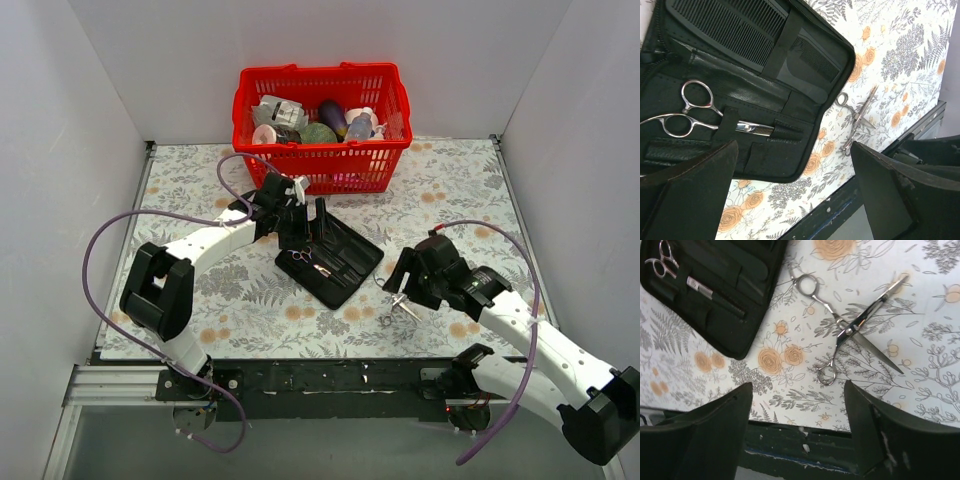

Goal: Sort the hair-cutting tools
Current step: Pick up the scissors from the center of the board.

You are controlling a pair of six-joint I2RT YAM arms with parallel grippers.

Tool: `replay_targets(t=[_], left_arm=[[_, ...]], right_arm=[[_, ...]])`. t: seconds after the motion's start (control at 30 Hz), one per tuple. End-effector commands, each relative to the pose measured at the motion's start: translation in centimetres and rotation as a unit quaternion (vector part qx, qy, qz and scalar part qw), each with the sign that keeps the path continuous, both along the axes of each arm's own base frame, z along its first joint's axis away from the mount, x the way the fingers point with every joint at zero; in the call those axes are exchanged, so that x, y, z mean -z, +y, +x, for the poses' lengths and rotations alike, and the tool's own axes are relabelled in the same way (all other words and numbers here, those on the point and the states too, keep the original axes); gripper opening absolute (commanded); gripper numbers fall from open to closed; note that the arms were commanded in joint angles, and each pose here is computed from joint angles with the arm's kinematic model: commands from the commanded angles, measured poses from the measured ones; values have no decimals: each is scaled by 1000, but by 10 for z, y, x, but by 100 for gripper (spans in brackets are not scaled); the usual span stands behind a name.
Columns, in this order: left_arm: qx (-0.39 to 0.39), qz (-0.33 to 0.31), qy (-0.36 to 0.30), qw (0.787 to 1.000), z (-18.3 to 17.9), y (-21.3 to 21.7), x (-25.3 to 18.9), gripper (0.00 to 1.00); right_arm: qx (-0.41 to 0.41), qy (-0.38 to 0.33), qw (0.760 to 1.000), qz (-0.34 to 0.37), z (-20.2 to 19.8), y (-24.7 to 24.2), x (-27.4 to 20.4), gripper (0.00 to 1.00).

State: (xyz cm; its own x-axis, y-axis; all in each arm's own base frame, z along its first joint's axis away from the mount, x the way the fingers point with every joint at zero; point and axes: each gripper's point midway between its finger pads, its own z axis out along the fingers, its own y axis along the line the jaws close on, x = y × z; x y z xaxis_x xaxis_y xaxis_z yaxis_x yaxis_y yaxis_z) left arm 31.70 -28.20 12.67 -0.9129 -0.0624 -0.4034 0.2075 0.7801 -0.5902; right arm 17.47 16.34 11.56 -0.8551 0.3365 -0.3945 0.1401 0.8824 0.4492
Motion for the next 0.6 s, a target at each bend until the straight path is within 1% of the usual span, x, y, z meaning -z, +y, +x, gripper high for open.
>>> replay_targets(t=[0.0, 0.07, 0.1, 0.13, 0.17, 0.2, 0.23, 0.27, 0.3, 0.33, 0.37, 0.4, 0.43, 0.47, 0.5, 0.53, 0.57], left_arm=[[25, -42, -6, 999, 2, -16, -19, 98], [32, -48, -10, 998, 2, -19, -23, 98], [39, -46, -14, 998, 0, -20, -24, 98], [42, -48, -21, 998, 0, -21, -27, 98], [45, -48, -24, 998, 0, -22, -29, 98], [46, -48, -26, 997, 0, -22, -30, 98], [49, -49, -27, 997, 0, -23, -30, 98], [56, -55, -29, 997, 0, -27, -33, 98], [60, -59, -30, 996, 0, -29, -33, 98], [64, -62, -27, 996, -1, -32, -33, 98], [70, -68, -27, 995, -1, -37, -35, 98], [76, -75, -31, 994, 0, -41, -41, 98], [79, -76, -30, 994, -1, -45, -42, 98], [81, -77, -31, 993, -1, -48, -43, 98], [81, -81, -36, 993, 1, -50, -47, 98], [81, -82, -36, 993, 1, -52, -47, 98], [78, -82, -32, 993, 2, -53, -45, 98]], right_arm=[[84, -39, 996, -12, 18, -18, -10, 94], [69, -80, 994, -36, 30, -22, -35, 95], [70, -109, 989, -65, 38, -30, -49, 96], [59, -124, 986, -97, 43, -36, -59, 96], [53, -161, 981, -98, 51, -35, -94, 96], [55, -190, 973, -117, 56, -40, -109, 96], [57, -217, 967, -121, 60, -43, -124, 97], [44, -253, 958, -126, 69, -41, -128, 97], [52, -267, 954, -125, 72, -43, -126, 97], [80, -274, 952, -114, 70, -51, -124, 98], [114, -276, 951, -77, 73, -49, -122, 98], [77, -261, 961, -55, 67, -35, -100, 98], [51, -279, 959, -22, 63, -25, -105, 95], [25, -295, 955, 8, 63, -11, -109, 89], [13, -277, 960, 28, 57, -3, -103, 83], [24, -245, 969, 24, 56, -3, -92, 81], [31, -192, 981, -6, 45, -12, -70, 80]])
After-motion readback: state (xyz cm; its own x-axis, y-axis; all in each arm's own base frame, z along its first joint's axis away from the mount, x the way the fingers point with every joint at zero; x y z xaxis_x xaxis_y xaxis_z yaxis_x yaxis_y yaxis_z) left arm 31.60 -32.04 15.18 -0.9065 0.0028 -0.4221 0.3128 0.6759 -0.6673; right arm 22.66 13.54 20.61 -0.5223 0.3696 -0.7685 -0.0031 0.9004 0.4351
